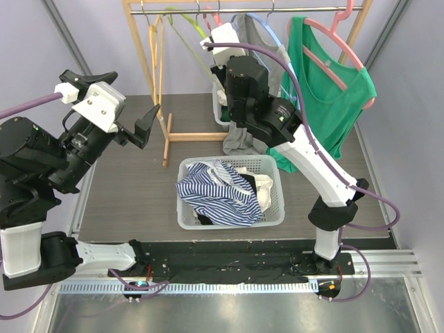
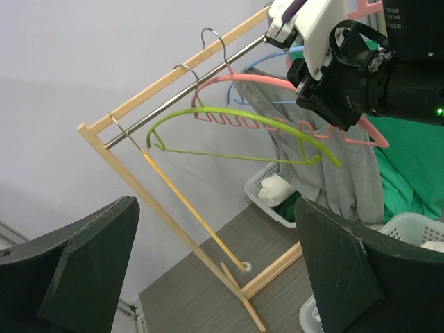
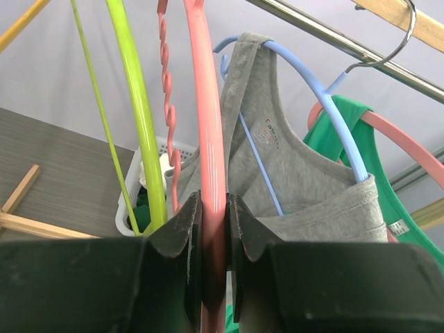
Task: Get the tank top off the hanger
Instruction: Place the hanger at the clothesline.
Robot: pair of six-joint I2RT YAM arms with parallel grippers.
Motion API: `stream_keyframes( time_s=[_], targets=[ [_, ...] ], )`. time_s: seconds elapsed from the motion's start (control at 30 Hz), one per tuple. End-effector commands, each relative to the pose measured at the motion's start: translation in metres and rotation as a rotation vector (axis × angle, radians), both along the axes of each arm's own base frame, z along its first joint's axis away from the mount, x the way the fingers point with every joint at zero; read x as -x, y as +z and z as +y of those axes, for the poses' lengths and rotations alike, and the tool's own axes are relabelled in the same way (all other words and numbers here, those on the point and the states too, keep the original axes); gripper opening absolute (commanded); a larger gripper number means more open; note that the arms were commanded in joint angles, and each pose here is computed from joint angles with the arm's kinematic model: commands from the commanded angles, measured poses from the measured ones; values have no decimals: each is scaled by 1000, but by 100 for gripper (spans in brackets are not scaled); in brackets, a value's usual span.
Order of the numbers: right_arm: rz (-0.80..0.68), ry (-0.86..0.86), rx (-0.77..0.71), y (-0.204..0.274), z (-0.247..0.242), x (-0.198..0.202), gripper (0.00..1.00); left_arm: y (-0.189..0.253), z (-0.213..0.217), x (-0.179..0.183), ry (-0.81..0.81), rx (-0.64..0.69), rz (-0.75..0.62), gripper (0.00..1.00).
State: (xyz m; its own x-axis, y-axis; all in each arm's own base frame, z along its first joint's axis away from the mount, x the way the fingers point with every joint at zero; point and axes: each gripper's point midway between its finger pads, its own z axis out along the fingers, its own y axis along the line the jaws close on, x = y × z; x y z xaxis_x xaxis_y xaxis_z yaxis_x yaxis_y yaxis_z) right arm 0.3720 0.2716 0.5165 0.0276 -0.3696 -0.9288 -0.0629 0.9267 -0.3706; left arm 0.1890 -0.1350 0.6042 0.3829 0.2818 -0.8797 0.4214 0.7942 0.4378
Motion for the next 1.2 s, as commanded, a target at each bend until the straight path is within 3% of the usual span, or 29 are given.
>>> stream_keyframes(
  time_s=[0.0, 0.43, 1.07, 1.1, 1.13, 1.17],
  targets=[
    [-96, -12, -103, 37, -11, 4, 1, 15, 14, 10, -19, 77, -15, 100],
    [-42, 9, -98, 10, -9, -23, 1, 21, 20, 9, -11, 124, 1, 100],
    [90, 91, -79, -42, 22, -34, 1, 21, 17, 8, -19, 134, 8, 100],
    [90, 92, -80, -42, 23, -33, 3, 21, 17, 8, -17, 133, 7, 100],
    [95, 89, -79, -44, 22, -33, 19, 21, 17, 7, -16, 131, 9, 100],
    [98, 90, -80, -46, 22, -33, 29, 21, 16, 7, -19, 132, 11, 100]
  ],
)
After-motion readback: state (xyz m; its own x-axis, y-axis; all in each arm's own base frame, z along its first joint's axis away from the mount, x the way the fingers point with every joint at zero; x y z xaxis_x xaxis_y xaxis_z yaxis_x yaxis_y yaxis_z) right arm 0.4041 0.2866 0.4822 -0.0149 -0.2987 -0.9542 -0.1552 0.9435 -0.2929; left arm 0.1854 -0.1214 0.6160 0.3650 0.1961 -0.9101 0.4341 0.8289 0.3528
